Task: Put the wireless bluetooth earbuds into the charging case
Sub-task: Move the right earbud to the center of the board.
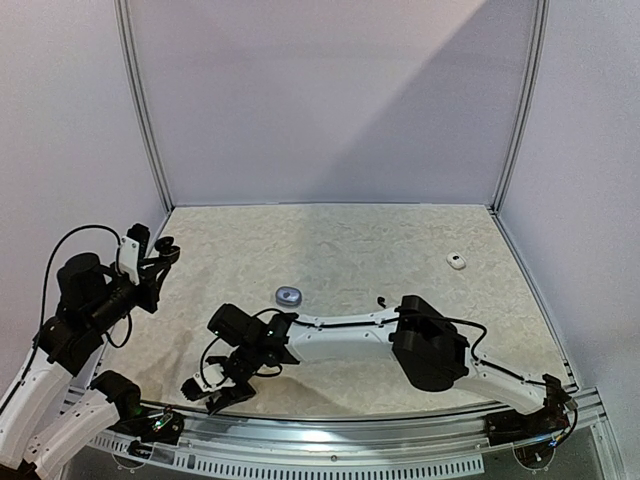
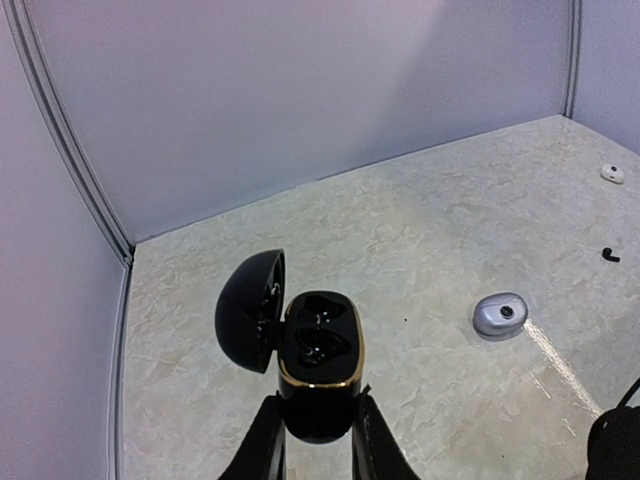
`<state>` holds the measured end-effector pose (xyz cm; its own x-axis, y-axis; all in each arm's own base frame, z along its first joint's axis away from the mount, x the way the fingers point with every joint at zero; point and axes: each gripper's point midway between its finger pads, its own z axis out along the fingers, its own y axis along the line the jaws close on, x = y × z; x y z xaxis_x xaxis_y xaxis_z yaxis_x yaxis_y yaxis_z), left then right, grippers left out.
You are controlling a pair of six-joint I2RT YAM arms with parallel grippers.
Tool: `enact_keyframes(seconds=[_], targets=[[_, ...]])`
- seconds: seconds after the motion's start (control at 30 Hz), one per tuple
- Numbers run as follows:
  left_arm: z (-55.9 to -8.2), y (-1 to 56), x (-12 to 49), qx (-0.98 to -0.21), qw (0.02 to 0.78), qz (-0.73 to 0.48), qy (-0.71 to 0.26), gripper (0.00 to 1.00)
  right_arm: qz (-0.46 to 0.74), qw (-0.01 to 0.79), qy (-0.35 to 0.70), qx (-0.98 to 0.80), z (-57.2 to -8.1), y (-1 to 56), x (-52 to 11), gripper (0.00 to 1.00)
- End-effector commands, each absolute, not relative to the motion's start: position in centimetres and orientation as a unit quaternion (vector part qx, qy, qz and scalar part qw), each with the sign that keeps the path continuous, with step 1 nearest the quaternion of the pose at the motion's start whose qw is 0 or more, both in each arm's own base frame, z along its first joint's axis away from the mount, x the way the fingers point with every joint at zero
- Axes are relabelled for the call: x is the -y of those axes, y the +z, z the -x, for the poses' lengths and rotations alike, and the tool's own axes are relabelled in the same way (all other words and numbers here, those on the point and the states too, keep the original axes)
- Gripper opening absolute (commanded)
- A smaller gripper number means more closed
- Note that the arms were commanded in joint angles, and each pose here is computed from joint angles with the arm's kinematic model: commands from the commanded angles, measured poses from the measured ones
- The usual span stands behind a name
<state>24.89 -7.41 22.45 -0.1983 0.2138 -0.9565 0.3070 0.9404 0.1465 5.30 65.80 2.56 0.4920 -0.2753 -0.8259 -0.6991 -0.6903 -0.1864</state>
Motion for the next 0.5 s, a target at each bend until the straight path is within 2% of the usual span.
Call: enact_keyframes(seconds=[0.0, 0.47], targets=[[-24.9, 22.6, 7.2, -0.767, 0.619, -0.167, -0.036, 0.0, 0.833, 0.216, 0.392, -0.324, -4.3, -1.1, -65.0, 0.38], [-24.9, 22.6, 7.1, -0.766, 0.621, -0.165, -0.034, 0.0, 0.839, 0.202, 0.355, -0.36, -5.4, -2.2, -63.9, 0.2]])
